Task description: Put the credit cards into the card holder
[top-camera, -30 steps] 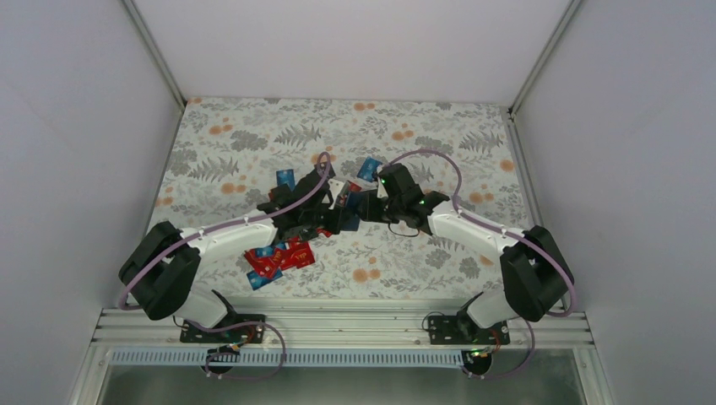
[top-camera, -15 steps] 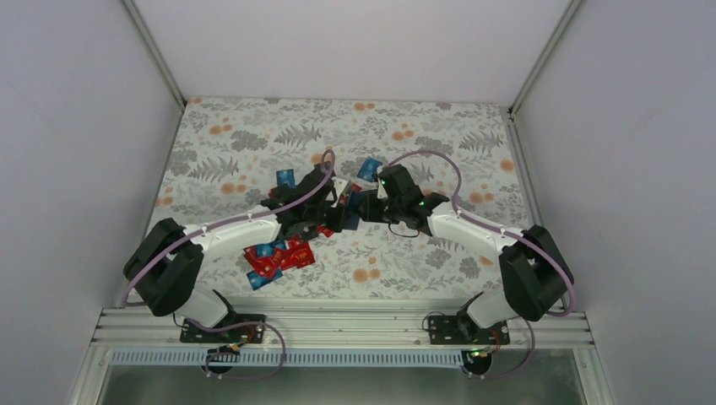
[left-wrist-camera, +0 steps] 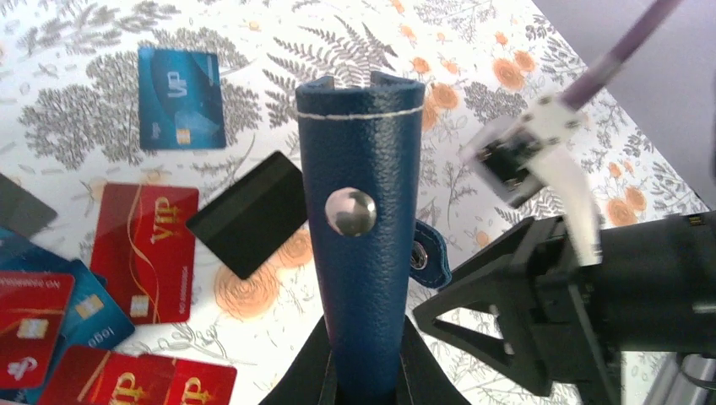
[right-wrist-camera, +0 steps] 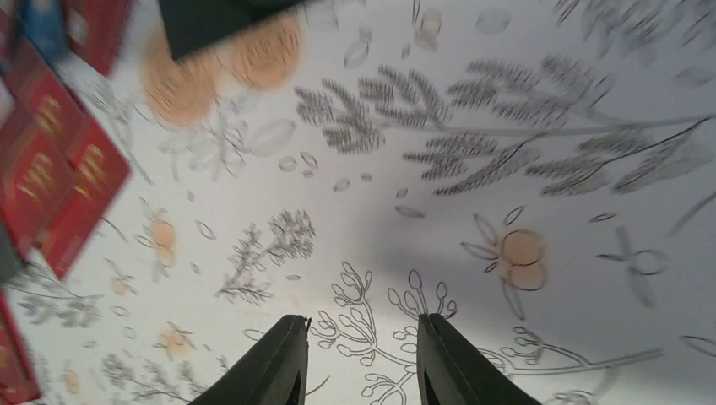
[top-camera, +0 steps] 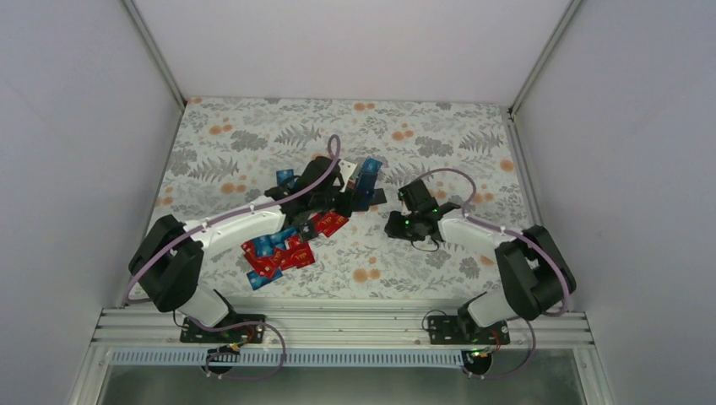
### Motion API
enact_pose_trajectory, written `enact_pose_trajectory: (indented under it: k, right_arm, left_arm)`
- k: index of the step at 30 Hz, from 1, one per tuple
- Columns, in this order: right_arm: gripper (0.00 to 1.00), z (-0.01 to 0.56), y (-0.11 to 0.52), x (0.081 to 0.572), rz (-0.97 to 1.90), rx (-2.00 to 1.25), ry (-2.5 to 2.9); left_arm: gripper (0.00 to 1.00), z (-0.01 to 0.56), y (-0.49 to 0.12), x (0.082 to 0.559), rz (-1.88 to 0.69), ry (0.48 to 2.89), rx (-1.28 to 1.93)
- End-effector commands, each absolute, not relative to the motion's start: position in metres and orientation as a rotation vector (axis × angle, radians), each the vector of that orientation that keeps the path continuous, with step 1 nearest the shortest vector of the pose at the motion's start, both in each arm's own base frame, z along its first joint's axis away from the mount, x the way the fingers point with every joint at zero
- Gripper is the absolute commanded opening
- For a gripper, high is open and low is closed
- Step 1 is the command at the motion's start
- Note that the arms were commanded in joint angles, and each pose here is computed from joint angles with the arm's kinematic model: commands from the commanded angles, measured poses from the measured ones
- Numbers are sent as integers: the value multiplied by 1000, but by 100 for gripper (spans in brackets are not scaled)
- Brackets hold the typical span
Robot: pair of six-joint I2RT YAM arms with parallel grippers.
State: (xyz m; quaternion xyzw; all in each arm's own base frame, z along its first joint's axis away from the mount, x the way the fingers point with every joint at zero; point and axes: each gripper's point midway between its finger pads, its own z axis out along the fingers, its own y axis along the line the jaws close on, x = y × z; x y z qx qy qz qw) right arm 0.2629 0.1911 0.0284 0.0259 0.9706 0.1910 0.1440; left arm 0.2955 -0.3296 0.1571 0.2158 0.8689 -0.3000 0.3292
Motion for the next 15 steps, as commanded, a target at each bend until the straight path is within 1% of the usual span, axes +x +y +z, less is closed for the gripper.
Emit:
enact_pose_trajectory:
  k: [1,4,8,11,15]
  right_arm:
    - [36,72,178,283,566,76,2668]
    - [39,101,178,287,627,26,2585]
    - [44,142,194,284,787,-124,2442]
    - [50,166,208,278,902,-219,2360]
    - [56,191,223,275,1024,-301,2282]
  left_arm:
    - [2,165,-333,309,-725,2245,589]
    - [2,172,-336,312,-729,2235,599]
    - [2,179,-332,319,-728,2246,595]
    - [2,185,-333,319,-780,2246,612]
    - [2,194,-334,316,-859,2240,608]
